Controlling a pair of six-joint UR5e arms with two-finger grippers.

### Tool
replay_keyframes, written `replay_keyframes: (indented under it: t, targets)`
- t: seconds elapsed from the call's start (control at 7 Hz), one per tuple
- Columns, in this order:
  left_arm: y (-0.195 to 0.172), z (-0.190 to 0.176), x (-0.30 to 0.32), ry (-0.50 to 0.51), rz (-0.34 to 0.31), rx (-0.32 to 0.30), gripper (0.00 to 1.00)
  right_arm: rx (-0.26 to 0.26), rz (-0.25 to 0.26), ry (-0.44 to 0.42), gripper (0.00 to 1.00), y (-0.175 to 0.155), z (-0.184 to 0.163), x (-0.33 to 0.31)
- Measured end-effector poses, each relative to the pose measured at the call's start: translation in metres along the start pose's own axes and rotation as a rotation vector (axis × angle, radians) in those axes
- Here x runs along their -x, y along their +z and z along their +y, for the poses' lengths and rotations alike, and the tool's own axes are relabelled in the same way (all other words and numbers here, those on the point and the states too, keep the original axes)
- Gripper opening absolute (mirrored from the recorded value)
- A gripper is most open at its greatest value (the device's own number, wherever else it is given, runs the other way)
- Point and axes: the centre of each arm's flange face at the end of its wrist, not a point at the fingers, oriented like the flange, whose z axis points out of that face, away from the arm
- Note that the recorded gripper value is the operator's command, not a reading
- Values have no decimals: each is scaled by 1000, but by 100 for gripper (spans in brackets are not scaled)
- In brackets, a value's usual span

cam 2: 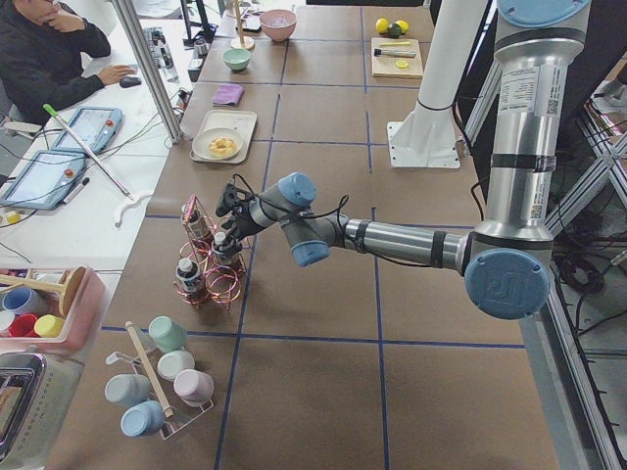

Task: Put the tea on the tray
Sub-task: 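Reach the left gripper into the copper rack and grasp the dark tea bottle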

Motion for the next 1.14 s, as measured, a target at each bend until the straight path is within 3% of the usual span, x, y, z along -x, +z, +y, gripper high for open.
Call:
replay_keyframes:
  t: [0.14,0.29,0.43,0.86,1.14]
  targets:
    - [0,0,0,1,-1,1,58,0,0,0,100,0,0,0]
    - [1,0,0,1,-1,1,28,0,0,-1,100,0,0,0]
    - [1,-1,-1,0,-1,1,12,0,0,-1,100,0,0,0]
    - [1,-7,-8,2,10,-5,0,1,0,1,100,0,0,0]
    - [-5,-14,-14,7,21,-14,0,1,0,1,100,1,0,-1]
